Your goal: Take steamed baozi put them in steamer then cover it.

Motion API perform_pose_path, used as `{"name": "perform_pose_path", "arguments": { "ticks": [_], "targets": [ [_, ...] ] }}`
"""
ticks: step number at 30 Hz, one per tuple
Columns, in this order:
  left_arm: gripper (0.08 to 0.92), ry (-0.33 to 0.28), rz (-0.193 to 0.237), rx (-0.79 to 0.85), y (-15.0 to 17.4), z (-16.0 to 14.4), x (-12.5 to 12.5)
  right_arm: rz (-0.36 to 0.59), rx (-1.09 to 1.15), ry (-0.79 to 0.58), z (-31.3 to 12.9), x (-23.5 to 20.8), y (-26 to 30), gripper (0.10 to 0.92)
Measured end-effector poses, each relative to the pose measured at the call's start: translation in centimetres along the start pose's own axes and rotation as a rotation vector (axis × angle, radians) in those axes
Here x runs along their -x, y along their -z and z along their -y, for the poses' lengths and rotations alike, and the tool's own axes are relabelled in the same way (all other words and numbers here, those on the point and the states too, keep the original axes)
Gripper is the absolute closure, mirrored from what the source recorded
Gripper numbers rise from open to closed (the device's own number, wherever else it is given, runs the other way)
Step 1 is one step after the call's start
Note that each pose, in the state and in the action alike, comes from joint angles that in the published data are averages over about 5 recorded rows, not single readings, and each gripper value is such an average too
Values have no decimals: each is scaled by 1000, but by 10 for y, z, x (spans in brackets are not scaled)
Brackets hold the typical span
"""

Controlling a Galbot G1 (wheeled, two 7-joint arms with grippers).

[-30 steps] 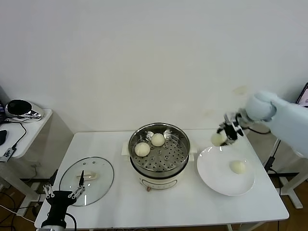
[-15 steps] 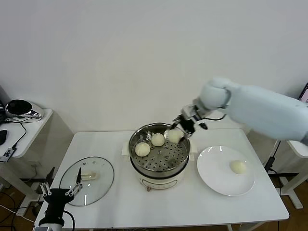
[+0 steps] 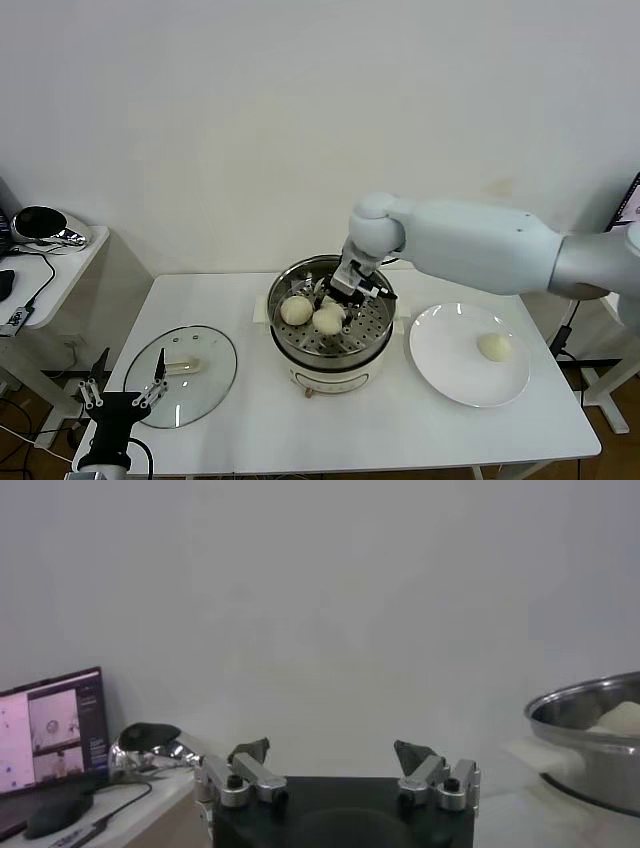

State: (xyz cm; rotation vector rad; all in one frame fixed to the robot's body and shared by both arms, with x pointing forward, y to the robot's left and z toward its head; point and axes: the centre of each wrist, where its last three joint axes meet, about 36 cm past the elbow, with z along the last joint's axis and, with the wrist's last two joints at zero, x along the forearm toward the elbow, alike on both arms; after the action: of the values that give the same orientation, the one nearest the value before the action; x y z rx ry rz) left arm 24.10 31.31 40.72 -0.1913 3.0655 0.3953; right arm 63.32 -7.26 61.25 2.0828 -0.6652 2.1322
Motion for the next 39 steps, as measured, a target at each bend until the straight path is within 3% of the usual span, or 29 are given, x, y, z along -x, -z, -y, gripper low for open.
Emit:
{"name": "perform_pose_path", "arguments": {
  "ticks": [16,25,31,39],
  "targets": [
    [177,2,-8,-7,-4,2,0,15,-186,65,5,26,14,402],
    [177,1,-9,-7,-5,2,0,-9,-194,60,3,9,10,212],
    [177,-2,3,-3,-3,1,3,-55,-46,19,-12,-25,-6,200],
    [177,-20,9,8,-3,1,6,-147,360,-71,-69,-73,-37,200]
  ]
}}
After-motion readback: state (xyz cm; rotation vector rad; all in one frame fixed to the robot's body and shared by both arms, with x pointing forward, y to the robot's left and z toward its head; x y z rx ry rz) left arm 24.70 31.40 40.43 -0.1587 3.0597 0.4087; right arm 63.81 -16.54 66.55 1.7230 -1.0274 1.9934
